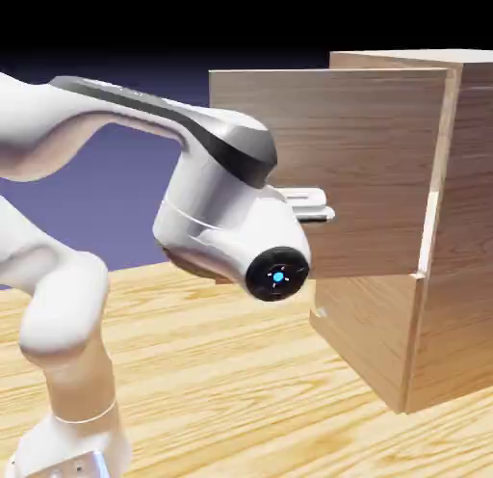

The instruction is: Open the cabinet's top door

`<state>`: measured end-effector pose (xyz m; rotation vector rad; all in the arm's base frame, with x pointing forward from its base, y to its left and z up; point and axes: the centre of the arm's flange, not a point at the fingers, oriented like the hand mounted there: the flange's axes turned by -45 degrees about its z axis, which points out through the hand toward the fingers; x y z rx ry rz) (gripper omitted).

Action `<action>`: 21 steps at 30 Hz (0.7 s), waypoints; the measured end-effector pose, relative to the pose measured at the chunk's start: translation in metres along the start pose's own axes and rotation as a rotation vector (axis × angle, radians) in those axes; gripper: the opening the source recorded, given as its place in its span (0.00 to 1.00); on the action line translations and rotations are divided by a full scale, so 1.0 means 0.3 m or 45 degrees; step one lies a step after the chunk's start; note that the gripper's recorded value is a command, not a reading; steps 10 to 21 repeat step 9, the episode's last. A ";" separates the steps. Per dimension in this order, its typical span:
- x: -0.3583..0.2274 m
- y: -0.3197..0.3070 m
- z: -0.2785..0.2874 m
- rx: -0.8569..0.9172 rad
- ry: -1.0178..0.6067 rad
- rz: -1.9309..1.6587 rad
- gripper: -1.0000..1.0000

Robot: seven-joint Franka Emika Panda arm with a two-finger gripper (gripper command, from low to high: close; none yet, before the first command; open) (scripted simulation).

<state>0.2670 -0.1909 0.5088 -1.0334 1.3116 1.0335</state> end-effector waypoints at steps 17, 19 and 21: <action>0.000 -0.106 -0.178 -0.233 0.000 0.000 1.00; 0.000 -0.106 -0.178 -0.233 0.000 0.000 1.00; 0.000 -0.106 -0.178 -0.233 0.000 0.000 1.00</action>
